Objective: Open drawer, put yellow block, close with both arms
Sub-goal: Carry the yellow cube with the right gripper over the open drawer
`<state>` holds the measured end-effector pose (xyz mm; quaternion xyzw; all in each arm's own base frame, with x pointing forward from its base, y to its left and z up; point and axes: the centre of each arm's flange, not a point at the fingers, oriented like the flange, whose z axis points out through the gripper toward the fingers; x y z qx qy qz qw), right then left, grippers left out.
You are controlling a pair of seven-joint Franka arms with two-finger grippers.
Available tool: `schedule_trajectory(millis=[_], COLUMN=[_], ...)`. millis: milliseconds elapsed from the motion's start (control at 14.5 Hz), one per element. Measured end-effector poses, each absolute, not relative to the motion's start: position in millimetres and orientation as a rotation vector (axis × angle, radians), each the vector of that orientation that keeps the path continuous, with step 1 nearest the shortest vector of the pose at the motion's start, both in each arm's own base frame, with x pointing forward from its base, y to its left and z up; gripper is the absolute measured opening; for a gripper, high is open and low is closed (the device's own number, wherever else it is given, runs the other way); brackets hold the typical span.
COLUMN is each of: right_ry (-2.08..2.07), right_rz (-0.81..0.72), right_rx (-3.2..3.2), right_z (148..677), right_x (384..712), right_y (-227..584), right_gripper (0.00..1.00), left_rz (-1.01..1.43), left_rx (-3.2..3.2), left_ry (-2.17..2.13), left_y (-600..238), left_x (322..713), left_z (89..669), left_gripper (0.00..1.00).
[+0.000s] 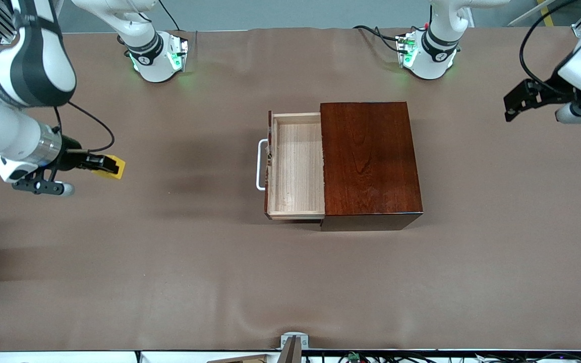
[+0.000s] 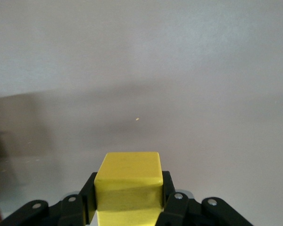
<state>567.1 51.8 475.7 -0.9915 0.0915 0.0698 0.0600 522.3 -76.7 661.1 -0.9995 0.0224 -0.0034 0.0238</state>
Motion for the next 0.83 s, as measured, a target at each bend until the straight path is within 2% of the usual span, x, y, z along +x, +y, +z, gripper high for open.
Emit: schedule_trajectory(millis=[345,621,828], right_ry=[0.478,0.687,0.834], right_rz=[0.205,0.203,0.195], right_rx=[-2.999,-2.977,-2.939], right_z=[525,526,514], right_x=[549,522,520], right_y=[157,244,270], right_gripper=[0.56,0.56,0.56], left_rz=[0.002,-0.002,-0.005], left_rx=[-3.097,-3.116,-3.118], left_ry=[0.067,0.056,0.066], left_y=[-75,-73,-76], left_x=[513,516,515], left_z=[659,657,658], left_gripper=[1.0,1.0,1.0])
